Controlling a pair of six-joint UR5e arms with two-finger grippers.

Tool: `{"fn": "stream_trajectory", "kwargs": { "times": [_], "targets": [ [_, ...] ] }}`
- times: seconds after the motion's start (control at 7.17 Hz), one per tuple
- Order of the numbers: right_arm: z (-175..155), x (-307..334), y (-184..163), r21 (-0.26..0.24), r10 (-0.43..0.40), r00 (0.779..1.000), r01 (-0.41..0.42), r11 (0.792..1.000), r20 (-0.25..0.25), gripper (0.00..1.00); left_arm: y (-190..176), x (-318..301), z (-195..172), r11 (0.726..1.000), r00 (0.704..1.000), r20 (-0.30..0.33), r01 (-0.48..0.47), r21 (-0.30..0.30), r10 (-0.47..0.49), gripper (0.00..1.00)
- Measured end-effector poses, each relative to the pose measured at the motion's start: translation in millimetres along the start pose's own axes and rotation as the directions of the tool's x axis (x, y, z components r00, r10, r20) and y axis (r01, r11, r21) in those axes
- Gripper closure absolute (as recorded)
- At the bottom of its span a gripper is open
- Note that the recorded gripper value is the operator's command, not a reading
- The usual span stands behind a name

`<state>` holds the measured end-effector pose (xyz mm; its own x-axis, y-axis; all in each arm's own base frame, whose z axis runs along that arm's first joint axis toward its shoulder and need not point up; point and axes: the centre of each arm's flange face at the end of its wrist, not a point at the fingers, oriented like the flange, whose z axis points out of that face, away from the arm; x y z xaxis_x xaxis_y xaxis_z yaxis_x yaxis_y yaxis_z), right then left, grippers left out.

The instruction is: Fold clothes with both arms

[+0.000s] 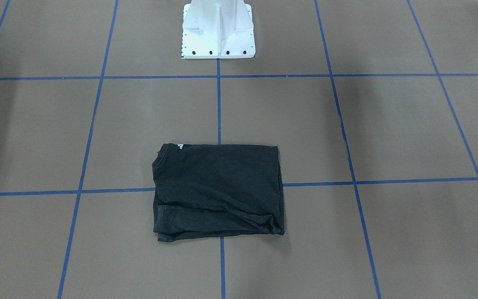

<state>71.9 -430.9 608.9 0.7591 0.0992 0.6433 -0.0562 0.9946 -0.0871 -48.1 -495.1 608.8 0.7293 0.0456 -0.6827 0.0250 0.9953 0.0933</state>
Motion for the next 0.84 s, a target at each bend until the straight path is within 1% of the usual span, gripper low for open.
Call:
{"fn": "stream_trajectory", "kwargs": {
  "times": [0.84],
  "targets": [
    [-0.2,-0.2,-0.6,0.0,0.004,1.0,-0.004,1.0,0.001,0.0,0.0,0.3,0.4,1.0,1.0,-0.001,0.004,-0.001,-0.004,0.0]
  ]
}}
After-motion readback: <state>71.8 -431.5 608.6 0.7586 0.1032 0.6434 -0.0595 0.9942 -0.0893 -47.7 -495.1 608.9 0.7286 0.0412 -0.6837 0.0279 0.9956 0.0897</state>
